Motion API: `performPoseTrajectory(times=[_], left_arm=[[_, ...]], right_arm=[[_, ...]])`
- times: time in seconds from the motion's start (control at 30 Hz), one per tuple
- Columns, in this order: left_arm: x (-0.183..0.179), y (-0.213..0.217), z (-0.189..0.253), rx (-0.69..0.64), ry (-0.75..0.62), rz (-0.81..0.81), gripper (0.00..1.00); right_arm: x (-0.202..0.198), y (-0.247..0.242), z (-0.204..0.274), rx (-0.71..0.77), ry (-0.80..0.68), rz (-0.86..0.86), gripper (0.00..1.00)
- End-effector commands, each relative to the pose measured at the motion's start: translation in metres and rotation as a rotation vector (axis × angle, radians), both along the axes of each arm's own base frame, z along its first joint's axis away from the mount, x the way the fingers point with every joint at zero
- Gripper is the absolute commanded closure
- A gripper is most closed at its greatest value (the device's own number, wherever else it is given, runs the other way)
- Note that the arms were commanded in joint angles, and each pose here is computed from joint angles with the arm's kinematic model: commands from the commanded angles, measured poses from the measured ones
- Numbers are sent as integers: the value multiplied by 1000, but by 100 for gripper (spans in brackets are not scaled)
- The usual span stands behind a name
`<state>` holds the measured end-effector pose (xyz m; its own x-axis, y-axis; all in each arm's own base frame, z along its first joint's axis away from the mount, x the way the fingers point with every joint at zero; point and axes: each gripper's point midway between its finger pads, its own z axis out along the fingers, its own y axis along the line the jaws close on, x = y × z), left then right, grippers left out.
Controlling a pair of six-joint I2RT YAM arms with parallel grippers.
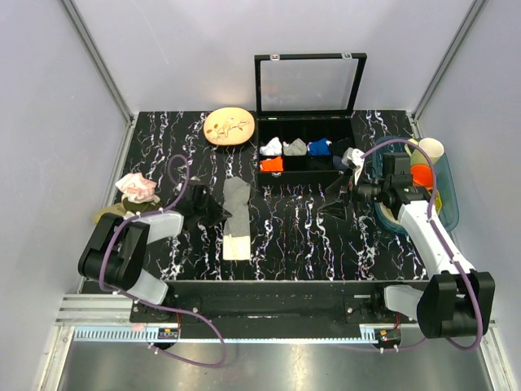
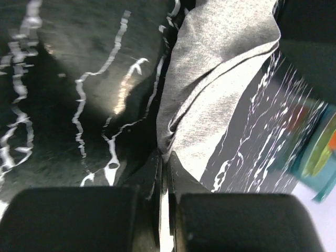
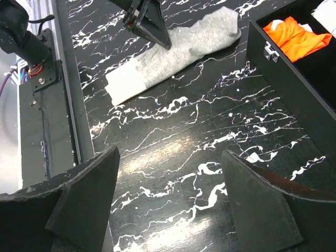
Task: Roll the underwear
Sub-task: Move the underwear to the center of the board, then roll the underwear to the center of the board.
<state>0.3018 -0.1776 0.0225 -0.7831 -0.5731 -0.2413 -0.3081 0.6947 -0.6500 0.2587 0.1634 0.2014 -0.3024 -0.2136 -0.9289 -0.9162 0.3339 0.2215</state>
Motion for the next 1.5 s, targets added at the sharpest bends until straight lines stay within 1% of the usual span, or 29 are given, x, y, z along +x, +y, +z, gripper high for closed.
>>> performPoseTrajectory(times=[0.0,0.07,0.1,0.2,0.3,0.33,0.37,0.43,0.47,0.5,0.53,0.57,0.6,0.63,0.67,0.7,0.73,0.77,0.8,0.83,0.87,0.9,0.93,0.97,1.0,1.07,1.1,1.3,1.47], left_arm=[[31,21,26,-79,-74,273,100],[35,21,26,-93,-64,297,100],[38,18,28,-122,-62,313,100],[44,11,25,-169,-39,323,100],[50,2,23,-197,-35,293,100],[49,-2,26,-215,-34,268,100],[48,-3,26,-217,-36,258,100],[47,2,34,-185,-72,238,84],[44,11,34,-156,-70,248,78],[40,20,32,-113,-95,241,71],[40,24,50,-111,-149,233,55],[36,34,50,-72,-159,225,48],[34,41,54,-48,-180,222,43],[34,50,74,-40,-244,224,39],[26,56,76,22,-265,179,37],[26,63,87,57,-310,172,36],[26,68,101,91,-358,157,33],[19,75,124,169,-452,99,32],[17,81,138,221,-505,80,32],[13,86,150,270,-550,52,32],[4,93,178,359,-649,-5,31],[-1,101,188,413,-679,-1,30],[-6,108,199,454,-712,1,28],[-15,115,206,522,-734,-27,27],[-25,123,222,559,-788,-4,27],[-38,134,226,626,-797,-10,26],[-46,141,237,648,-833,24,25],[-66,161,249,728,-878,92,22],[-76,162,254,721,-923,111,21]], right_arm=[[-2,6,4,1,-14,37,13],[-4,9,-1,-18,-14,58,14],[-4,10,-4,-34,-15,60,14],[-15,22,-19,-95,-27,128,13],[-29,38,-39,-183,-77,242,13],[-42,50,-44,-207,-104,315,13],[-44,51,-54,-267,-161,361,13],[-54,60,-67,-325,-206,449,11],[-61,67,-73,-377,-264,517,11],[-65,73,-78,-402,-286,555,11],[-66,78,-79,-420,-319,581,11],[-70,90,-80,-447,-380,622,11],[-70,96,-85,-464,-396,643,11],[-65,106,-80,-472,-434,652,12],[-63,113,-81,-504,-454,658,14],[-68,126,-90,-522,-448,701,15],[-63,141,-82,-521,-477,700,19],[-59,148,-86,-555,-486,694,21],[-69,163,-100,-579,-472,740,23],[-66,177,-97,-584,-489,735,25],[-63,183,-102,-622,-501,724,27],[-66,192,-119,-659,-487,744,27],[-71,209,-118,-659,-508,746,27],[-70,215,-123,-691,-519,737,28],[-71,221,-138,-718,-501,743,28],[-68,238,-136,-726,-505,715,29],[-63,247,-141,-734,-500,706,30],[-56,247,-164,-801,-465,680,32],[-57,236,-184,-847,-444,679,35]])
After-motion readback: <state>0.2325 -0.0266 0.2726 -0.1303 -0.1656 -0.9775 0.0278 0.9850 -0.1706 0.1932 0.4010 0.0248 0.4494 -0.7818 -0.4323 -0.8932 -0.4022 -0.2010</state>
